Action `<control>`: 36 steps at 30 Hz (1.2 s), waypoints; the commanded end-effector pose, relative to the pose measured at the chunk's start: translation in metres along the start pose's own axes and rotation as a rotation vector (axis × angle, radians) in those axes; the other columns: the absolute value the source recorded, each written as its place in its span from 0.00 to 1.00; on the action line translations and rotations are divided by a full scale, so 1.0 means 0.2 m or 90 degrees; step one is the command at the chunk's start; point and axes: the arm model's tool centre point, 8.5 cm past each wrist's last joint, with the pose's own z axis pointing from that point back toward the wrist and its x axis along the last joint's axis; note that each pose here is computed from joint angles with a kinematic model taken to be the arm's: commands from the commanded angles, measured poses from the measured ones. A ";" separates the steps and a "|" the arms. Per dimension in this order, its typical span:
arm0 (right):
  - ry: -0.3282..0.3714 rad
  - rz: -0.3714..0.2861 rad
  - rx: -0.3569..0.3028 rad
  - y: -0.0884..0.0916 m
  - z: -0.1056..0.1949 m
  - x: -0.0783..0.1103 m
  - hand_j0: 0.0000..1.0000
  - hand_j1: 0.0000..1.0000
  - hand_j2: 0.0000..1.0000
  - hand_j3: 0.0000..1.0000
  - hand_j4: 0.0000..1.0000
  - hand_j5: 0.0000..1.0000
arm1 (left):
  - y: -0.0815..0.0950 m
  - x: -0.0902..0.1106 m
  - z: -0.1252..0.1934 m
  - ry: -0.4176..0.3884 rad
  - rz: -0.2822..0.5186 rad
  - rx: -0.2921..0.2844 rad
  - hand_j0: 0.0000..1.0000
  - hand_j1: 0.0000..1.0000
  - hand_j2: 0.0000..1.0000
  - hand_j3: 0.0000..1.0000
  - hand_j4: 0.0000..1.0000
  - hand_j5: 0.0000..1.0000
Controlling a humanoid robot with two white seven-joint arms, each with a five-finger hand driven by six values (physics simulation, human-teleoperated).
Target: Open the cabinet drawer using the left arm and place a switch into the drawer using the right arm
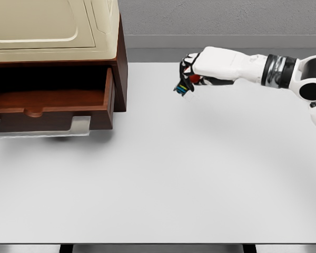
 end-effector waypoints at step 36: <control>-0.230 0.142 -0.025 -0.51 -0.62 0.55 0.20 0.20 0.20 0.20 0.20 0.20 | 0.00 0.00 0.00 0.002 0.001 -0.002 1.00 1.00 1.00 1.00 1.00 1.00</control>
